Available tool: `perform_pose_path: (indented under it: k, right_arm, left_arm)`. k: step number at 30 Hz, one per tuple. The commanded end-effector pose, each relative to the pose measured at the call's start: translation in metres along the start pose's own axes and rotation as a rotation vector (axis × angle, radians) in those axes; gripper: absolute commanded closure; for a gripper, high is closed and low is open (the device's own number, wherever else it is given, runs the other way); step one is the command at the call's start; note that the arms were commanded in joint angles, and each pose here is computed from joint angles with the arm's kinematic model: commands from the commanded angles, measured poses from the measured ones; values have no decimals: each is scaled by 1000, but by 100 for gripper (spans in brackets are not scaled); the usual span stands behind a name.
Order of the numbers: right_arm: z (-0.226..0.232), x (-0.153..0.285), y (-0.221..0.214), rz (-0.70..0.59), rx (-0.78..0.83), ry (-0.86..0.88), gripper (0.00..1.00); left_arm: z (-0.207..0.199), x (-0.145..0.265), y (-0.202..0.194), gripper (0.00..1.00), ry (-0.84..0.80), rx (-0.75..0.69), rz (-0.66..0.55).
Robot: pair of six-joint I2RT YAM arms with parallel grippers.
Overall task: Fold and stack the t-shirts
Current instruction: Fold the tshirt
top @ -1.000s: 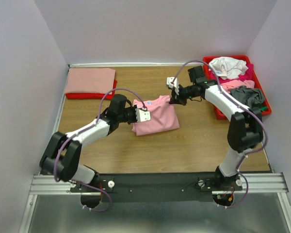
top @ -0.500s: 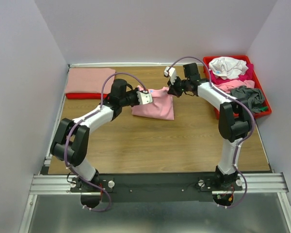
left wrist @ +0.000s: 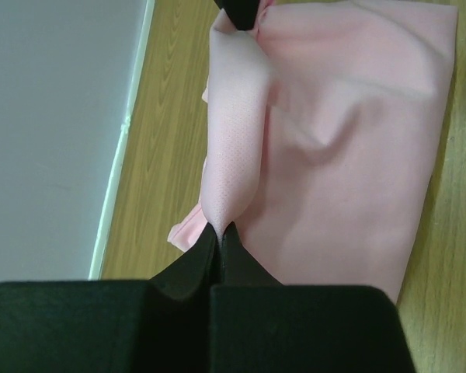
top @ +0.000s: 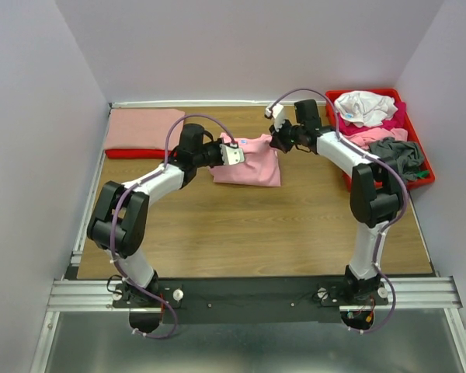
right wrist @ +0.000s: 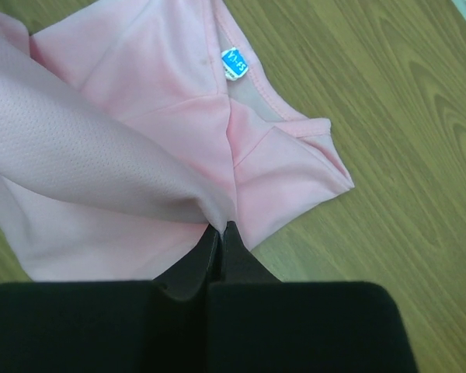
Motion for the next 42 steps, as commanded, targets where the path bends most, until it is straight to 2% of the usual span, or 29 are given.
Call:
perform_pose_path:
  k: [1,8,15,19,24,27,29,30,32,33,34,35,36,39,41,42]
  right_arm:
    - [9,23,17,-50,37,-4,100]
    - [51,74,21,-83,117,92,100]
    - [112,121,-11,-24,189,257,99]
    - [152,148,-53,81,273,400,100]
    - [174,172,-100,240,378,418,100]
    - [182,181,-112,270,423,428,100]
    - [187,187,-114,264,457,447,100]
    - [190,190,-114,258,460,460,99]
    - [191,193,-111,247,476,458,94]
    - [192,195,-112,249,482,467,86]
    - [192,195,-111,243,483,465,79]
    - [194,197,-111,246,486,479,69]
    - [194,199,-108,239,493,479,47]
    - [191,203,-100,235,500,475,31]
    - [186,205,-93,232,498,457,30]
    - [185,205,-90,225,500,453,29]
  left_arm:
    - [9,14,30,100,1,-70,-83]
    - [-50,45,54,100,-67,-99,-132]
    - [-121,52,78,100,-189,-108,-103]
    - [-170,59,88,100,-285,-101,-88]
    - [-208,64,91,100,-380,-72,-53]
    - [-232,64,90,98,-461,-58,-19]
    - [-247,65,88,90,-509,-23,15]
    - [-256,66,92,82,-532,5,28]
    - [-261,68,97,74,-537,37,37]
    - [-264,72,100,47,-527,75,52]
    - [-263,73,103,31,-524,70,49]
    - [-264,76,106,20,-525,104,55]
    - [-264,78,112,13,-527,115,48]
    - [-243,92,134,12,-422,172,25]
    - [-226,99,145,12,-330,217,3]
    - [-219,103,152,12,-280,286,-7]
Point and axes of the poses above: each gripper's point midway between its finger pads, its own x axis back along the fingers, its own z axis along the line the jaws close on, y = z × x, the point moved 5 cm from there along x, back along the fingers, and after that the axes turned 7 degrees about x, right-handed, at the moved point
